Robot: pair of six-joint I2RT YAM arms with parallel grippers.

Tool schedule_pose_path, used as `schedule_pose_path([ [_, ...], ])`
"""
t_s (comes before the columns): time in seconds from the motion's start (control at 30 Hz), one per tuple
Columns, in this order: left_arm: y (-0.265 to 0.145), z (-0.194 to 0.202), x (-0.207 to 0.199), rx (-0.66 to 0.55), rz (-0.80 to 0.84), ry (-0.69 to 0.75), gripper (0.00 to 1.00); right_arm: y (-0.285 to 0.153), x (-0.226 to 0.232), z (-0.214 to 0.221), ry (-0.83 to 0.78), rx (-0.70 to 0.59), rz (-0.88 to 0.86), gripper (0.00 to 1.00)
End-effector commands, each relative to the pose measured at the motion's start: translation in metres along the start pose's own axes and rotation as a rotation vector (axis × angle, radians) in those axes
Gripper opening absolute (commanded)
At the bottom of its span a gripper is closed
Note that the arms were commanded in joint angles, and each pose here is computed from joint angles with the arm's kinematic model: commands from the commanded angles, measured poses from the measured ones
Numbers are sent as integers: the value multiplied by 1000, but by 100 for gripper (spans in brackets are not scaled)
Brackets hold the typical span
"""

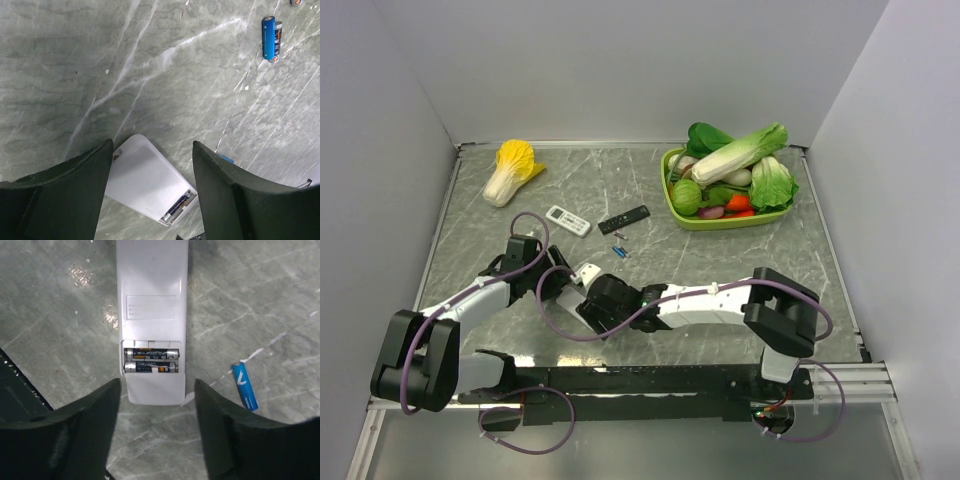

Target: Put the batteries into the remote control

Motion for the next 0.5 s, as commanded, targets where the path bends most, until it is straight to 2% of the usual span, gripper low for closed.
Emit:
schedule_pose_path([
  [0.0, -1, 12, 14, 47, -59, -24, 71, -33, -9, -28, 43, -165, 1, 75],
  [0.1, -1, 12, 14, 49, -58, -26, 72, -33, -9, -12, 23, -159, -64, 76],
  [0.47, 1, 14, 16, 63, -61, -29, 72, -17, -8, 22, -60, -345, -90, 82],
])
Point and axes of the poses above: each gripper's point midway between its finger pads, its own y axis out along the fingers, its own x axis along the line the jaws close on, z = x × y, the point moved 7 cm from there along -y, back along the fingers, and after that the axes turned 11 degrees about -y, right-handed, at the moved point
